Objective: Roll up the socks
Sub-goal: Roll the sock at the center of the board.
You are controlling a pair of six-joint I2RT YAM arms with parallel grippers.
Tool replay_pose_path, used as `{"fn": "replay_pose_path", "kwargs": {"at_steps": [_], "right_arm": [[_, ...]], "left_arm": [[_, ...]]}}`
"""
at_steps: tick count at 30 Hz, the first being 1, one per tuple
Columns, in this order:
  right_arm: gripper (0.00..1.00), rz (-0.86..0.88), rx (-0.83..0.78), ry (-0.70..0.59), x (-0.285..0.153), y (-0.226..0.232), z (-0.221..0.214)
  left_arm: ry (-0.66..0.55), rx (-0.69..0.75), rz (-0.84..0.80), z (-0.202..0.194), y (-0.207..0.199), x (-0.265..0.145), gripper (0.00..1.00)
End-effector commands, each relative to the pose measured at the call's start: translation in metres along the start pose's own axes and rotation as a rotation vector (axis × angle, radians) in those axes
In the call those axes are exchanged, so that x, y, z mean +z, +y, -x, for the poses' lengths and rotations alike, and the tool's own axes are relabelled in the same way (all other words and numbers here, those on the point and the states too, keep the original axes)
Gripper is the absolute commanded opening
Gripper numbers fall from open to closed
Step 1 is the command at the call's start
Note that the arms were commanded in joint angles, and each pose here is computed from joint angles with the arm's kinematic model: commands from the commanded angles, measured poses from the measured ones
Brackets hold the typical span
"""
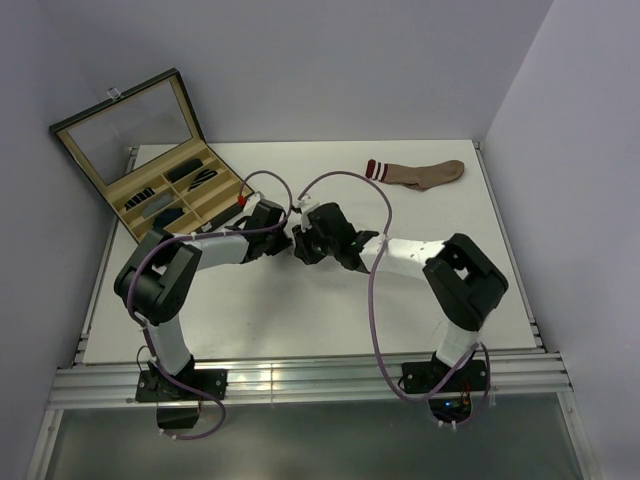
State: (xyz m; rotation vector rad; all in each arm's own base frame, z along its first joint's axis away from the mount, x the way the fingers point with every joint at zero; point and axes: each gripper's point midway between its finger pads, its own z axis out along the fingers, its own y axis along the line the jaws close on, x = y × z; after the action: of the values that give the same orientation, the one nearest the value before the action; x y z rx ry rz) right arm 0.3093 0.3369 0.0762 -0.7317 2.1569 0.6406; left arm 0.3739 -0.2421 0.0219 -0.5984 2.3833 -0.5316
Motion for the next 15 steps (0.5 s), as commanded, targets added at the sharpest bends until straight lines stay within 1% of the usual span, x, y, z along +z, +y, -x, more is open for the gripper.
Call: {"fn": "replay_pose_path", "kwargs": {"at_steps": [1, 6, 8, 15], "right_arm": [[0.26, 0.023, 0.024, -0.072, 0.017, 0.004, 0.027], [0.21, 0.028, 0.090, -0.023, 0.028, -0.001, 0.008], [0.18, 0.012, 0.120, -0.006, 0.029, -0.010, -0.001], [0.16, -0.035, 0.244, 0.031, 0.024, -0.040, -0.022]], "left_arm": [[0.116, 0.078, 0.202, -0.038, 0.066, 0.000, 0.24], [0.116, 0.073, 0.200, -0.039, 0.067, -0.002, 0.24], [0.113, 0.073, 0.197, -0.038, 0.066, -0.002, 0.24], [0.108, 0.078, 0.198, -0.036, 0.065, -0.002, 0.24]]}}
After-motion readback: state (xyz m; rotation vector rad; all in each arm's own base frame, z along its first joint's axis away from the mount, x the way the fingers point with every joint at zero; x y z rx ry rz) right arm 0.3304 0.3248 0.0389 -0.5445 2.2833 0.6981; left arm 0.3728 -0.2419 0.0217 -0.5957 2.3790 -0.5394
